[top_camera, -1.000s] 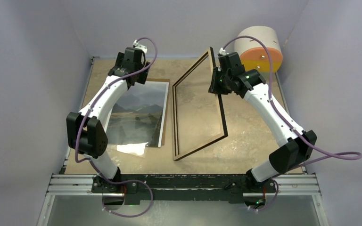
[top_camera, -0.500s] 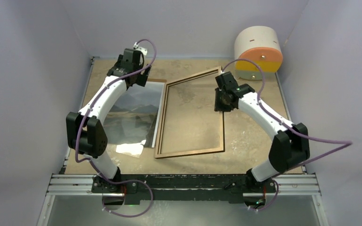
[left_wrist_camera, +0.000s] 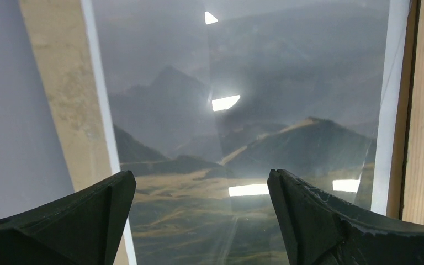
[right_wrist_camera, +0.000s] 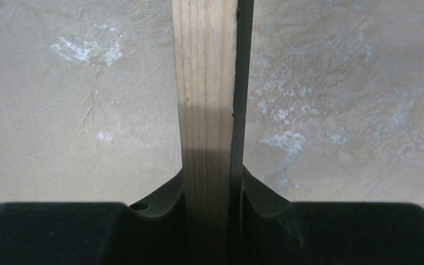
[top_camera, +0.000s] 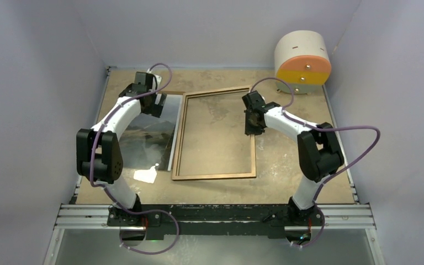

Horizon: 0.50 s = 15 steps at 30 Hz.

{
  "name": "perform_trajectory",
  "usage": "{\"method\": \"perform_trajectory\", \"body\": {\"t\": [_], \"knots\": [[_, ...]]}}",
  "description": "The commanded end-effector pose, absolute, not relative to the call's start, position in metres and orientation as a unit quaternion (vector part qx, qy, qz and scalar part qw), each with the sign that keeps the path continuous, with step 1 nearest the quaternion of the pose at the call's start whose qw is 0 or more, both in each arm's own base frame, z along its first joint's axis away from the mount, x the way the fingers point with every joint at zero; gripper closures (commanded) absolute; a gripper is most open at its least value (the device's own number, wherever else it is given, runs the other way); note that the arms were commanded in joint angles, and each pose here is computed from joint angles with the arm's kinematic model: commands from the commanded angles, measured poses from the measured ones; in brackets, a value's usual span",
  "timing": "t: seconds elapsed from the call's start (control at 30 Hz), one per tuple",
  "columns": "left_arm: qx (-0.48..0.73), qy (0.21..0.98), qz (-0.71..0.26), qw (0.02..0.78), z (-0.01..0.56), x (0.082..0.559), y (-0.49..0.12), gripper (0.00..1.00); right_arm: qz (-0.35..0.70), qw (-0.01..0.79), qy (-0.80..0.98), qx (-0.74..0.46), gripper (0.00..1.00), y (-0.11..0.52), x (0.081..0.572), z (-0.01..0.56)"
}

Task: Put the photo into the frame
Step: Turn over the photo frame at the center of the board.

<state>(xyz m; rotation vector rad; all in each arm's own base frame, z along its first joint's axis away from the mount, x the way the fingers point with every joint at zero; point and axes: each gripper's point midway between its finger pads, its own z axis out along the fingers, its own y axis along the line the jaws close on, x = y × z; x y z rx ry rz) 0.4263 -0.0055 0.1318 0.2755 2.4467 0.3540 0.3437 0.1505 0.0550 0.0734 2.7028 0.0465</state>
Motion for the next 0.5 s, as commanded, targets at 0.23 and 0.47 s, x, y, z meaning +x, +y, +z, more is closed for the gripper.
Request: {"method": "perform_trajectory", "body": {"t": [0.23,0.47], "knots": [[0.168,0.935,0.075,0.305,0.103,0.419,-0.028,0.01,-0.04,0.238,0.97,0.023,0.97,0.137,0.362,0.011],[0.179,0.935,0.072,0.296,0.097,0.416,-0.029,0.01,-0.065,0.222,0.973,0.018,0.97,0.127,0.353,-0.013]]}}
